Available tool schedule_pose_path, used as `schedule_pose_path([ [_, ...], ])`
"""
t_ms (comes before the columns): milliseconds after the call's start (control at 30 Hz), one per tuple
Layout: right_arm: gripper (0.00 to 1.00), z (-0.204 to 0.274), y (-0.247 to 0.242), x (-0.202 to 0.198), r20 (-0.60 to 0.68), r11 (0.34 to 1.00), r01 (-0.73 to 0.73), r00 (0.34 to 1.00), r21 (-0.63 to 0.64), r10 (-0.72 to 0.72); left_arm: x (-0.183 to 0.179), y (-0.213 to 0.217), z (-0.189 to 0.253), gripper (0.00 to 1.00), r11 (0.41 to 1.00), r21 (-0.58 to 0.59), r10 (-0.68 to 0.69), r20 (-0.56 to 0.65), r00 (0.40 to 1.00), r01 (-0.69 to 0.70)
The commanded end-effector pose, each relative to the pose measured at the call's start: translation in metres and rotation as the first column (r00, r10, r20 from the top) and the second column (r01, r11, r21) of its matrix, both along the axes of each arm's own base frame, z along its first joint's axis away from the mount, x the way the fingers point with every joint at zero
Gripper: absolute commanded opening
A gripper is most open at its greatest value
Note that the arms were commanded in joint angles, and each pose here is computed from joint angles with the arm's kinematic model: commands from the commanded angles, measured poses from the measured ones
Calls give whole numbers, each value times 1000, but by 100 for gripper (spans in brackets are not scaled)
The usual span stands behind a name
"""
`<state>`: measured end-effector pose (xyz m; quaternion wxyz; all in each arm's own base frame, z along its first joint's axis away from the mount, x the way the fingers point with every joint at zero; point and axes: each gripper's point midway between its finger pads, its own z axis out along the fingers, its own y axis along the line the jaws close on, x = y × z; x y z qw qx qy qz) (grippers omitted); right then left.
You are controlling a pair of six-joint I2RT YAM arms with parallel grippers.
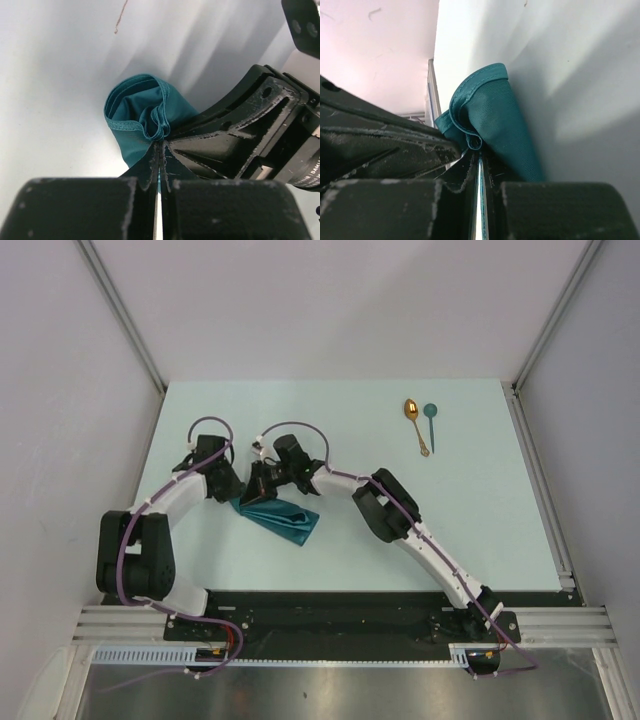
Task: Fold the napkin into a case and place the utensils inside
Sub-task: Grasp the top corner of the smaller rectangle folded napkin from the folded napkin.
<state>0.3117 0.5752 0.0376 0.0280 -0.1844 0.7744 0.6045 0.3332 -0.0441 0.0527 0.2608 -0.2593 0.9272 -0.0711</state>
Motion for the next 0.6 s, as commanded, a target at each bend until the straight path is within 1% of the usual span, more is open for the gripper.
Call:
schedule_pose_path([
  [0, 9, -4, 12, 0, 31, 1000, 5, 999, 17, -6, 8, -14, 12, 0, 999, -44, -11, 59, 998, 13],
  [67, 8, -8, 8, 13, 58, 999, 32, 998, 6, -32, 2, -11, 10, 0, 1000, -26, -1, 46, 999, 2],
  [167, 13, -5, 7, 23, 66, 999, 48, 997, 13, -49, -2, -7, 8, 0, 1000, -5, 11, 47, 999, -11],
  [267, 16, 9, 12, 18, 62, 999, 20, 998, 49, -23, -5, -2, 6, 0, 999, 13, 29, 43, 999, -30],
  [300, 16, 4, 10, 9, 36, 999, -4, 999, 43, 2, -5, -1, 6, 0, 999, 16, 33, 44, 999, -33],
  [333, 17, 22, 8, 6, 26, 998, -1, 1000, 58, 0, -4, 0, 6, 0, 999, 26, 33, 45, 998, -35],
  [367, 17, 32, 6, 6, 46, 996, 1, 999, 84, -5, -4, 1, 6, 0, 999, 29, 35, 44, 998, -36],
  [433, 19, 52, -4, 7, 74, 996, 20, 997, 82, -26, -5, 2, 6, 0, 999, 34, 40, 42, 998, -41],
  [500, 20, 55, -12, 9, 99, 998, 22, 995, 58, -27, -4, 2, 5, 0, 999, 32, 40, 44, 998, -42],
  [533, 20, 52, -16, 9, 91, 999, 25, 995, 48, -29, -4, 2, 5, 0, 999, 31, 42, 43, 998, -43],
  [567, 20, 62, -17, 9, 102, 997, 27, 994, 70, -34, -4, 2, 5, 0, 999, 31, 39, 41, 998, -41],
])
